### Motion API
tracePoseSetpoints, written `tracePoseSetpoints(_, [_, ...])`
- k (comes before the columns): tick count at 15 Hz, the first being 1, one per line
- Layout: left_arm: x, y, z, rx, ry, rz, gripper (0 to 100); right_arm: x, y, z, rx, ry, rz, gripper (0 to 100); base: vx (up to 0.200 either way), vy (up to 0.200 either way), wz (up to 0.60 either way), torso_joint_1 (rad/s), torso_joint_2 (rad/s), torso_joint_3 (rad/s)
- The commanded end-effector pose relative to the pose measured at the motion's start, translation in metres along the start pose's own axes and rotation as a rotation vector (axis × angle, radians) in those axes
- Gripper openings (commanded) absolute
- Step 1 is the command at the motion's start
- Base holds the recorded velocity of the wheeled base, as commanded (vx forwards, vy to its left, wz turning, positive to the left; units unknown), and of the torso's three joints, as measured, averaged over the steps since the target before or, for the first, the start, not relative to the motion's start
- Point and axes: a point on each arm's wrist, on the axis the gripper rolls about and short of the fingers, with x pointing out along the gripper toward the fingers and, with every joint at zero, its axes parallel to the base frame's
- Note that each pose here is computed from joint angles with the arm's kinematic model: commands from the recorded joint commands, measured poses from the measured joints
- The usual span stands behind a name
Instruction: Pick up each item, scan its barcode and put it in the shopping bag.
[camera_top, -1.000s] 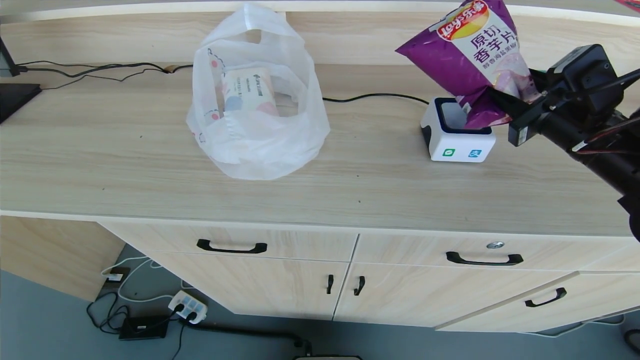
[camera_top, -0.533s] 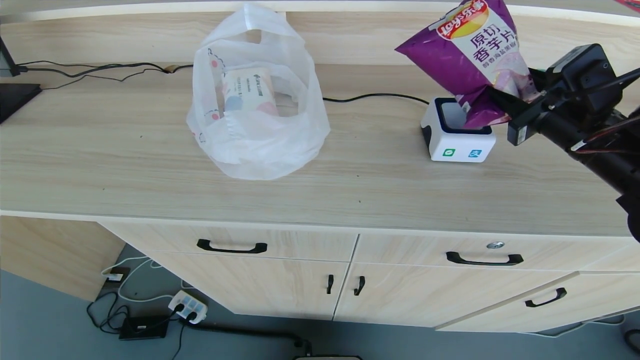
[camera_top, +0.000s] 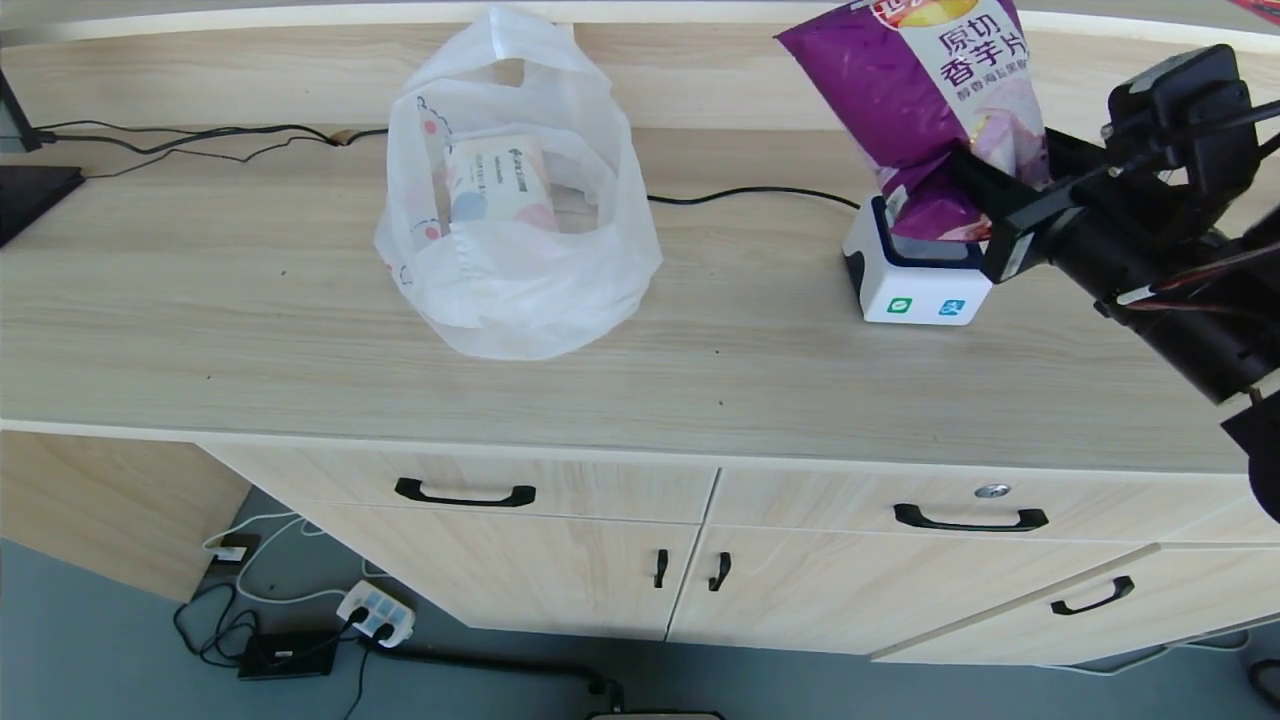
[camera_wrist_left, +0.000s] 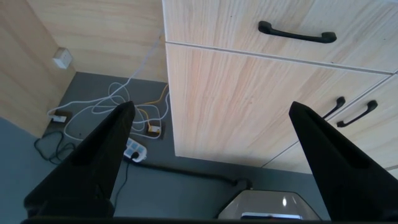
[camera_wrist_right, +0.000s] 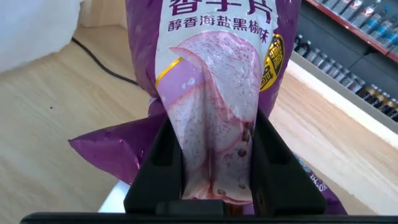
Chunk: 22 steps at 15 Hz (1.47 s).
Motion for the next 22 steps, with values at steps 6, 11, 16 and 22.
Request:
tracePoseSetpoints(6, [0.000,0.000,0.000,0.000,0.000,0.000,100,-0.049,0.029,0.069,0.556,-0.065,-0.026,0,0.000,0.000,0.00,0.000,0.00,0.000])
tracePoseSetpoints(11, [0.000,0.000,0.000,0.000,0.000,0.002,100,-0.058,0.030,0.066,0.579,-0.043,-0.015,0,0.000,0.160,0.00,-0.003,0.00,0.003])
tracePoseSetpoints(16, [0.000,0.000,0.000,0.000,0.000,0.000,100,-0.057,0.030,0.067,0.575,-0.043,-0.005,0,0.000,0.200,0.00,0.005,0.01,0.007])
tracePoseSetpoints(22, [0.000,0.000,0.000,0.000,0.000,0.000,100,-0.055,0.032,0.067,0.575,-0.018,0.017,0,0.000,0.100,0.40,0.004,0.00,0.003])
